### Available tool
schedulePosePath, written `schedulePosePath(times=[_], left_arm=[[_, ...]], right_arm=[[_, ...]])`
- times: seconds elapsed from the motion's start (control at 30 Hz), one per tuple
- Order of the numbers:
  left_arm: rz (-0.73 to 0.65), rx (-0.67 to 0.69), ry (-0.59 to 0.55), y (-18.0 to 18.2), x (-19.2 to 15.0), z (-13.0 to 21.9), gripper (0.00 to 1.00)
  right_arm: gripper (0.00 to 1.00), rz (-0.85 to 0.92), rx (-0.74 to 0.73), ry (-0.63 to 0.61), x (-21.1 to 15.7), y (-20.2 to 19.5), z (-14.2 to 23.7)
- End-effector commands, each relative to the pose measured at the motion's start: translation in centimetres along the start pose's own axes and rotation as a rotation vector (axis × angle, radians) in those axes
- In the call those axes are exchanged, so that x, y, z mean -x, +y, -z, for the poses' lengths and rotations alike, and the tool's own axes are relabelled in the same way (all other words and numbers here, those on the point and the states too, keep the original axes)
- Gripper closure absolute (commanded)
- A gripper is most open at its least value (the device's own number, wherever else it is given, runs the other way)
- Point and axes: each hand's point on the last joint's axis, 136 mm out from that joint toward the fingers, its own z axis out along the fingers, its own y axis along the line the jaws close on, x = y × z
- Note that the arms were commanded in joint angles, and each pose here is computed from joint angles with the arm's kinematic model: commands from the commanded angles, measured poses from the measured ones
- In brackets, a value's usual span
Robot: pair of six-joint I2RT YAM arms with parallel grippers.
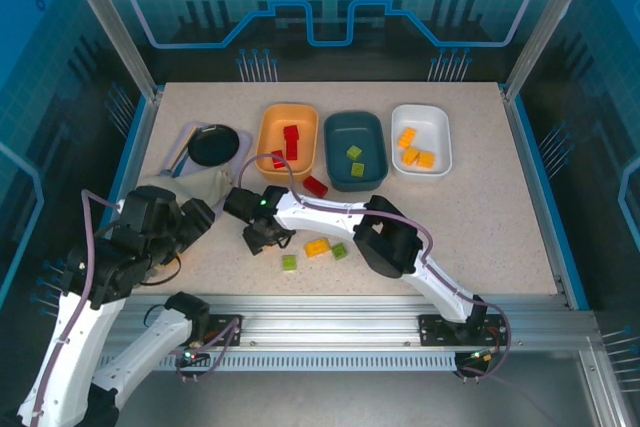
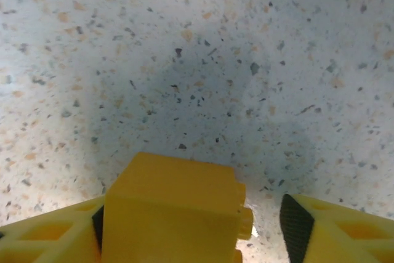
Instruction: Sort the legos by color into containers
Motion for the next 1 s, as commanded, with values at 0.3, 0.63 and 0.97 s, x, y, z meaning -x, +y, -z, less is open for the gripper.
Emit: schedulePosePath(times=[0.3, 0.63, 0.97], left_arm=[[-0.072, -0.05, 0.104, -0.6, -2.2, -1.1, 0.21], [-0.157, -0.381, 0.338, -11.8, -4.6, -5.3, 0.22], [-0.327, -0.475, 0.4, -23.7, -6.6, -10.1, 0.22]], right_arm=[[0.64, -0.007, -0.068, -0.049, 0.8, -0.5, 1.6], [0.66, -0.211, -0.183, -0.267, 4.3, -15.2, 13.2], [0.65, -0.652, -0.232, -0.319, 3.2, -35.1, 16.6]])
